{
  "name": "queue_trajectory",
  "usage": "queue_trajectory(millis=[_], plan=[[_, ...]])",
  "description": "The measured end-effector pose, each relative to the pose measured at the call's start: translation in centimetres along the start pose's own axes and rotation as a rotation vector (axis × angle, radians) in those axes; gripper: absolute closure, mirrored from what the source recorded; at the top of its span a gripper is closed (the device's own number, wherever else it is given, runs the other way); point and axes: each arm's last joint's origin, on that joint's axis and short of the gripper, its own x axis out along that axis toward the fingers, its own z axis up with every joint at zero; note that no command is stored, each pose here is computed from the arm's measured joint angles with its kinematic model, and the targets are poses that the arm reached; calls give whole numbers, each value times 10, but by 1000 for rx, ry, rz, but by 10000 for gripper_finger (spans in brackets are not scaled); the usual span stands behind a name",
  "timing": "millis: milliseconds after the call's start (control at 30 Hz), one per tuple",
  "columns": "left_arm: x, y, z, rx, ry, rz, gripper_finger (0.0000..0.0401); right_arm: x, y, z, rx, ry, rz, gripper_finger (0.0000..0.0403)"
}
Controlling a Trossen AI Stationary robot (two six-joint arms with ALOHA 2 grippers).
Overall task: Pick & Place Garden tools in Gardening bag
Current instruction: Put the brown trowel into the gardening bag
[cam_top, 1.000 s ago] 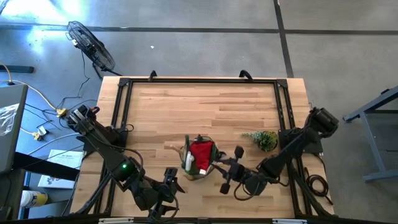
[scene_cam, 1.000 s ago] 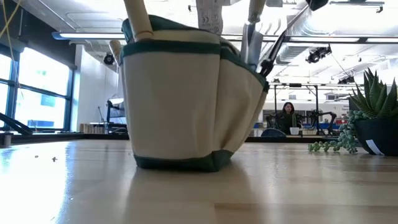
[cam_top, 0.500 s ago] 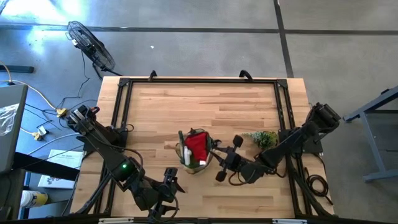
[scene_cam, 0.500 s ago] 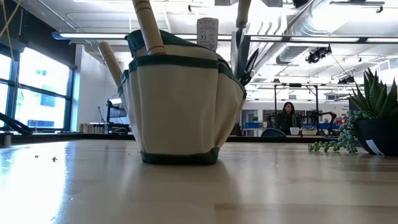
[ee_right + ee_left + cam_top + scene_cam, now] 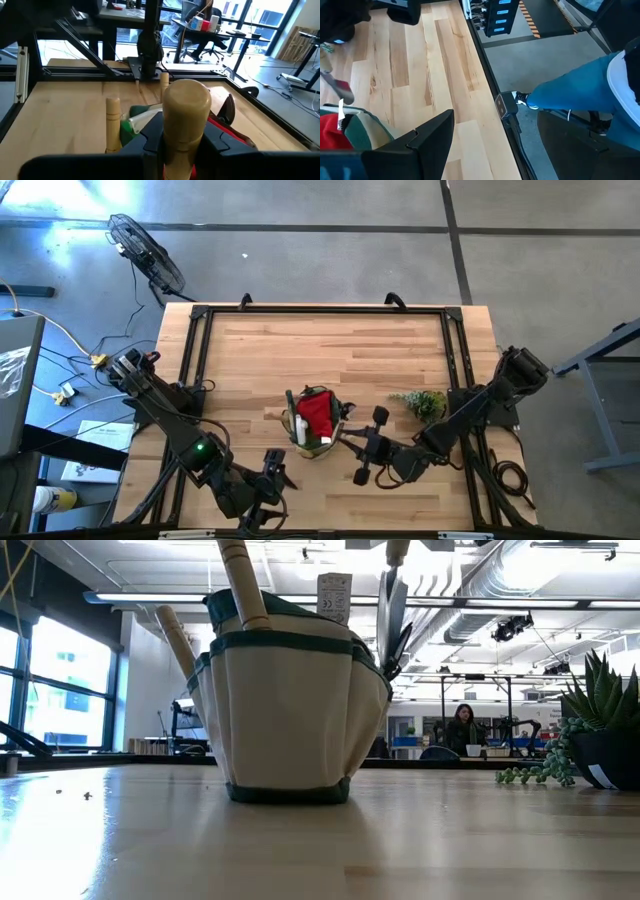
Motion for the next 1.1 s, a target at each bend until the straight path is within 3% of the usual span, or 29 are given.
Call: queue_trajectory(millis=[367,800,1100], plan=[[0,0,1,-2,-11,18,123,5,-4,0,3,2,-16,349],[0,1,1,-2,-11,18,123,25,-16,-4,96,77,107,349],[0,1,0,1,-4,21,123,28,-20,-13,128,164,125,349]])
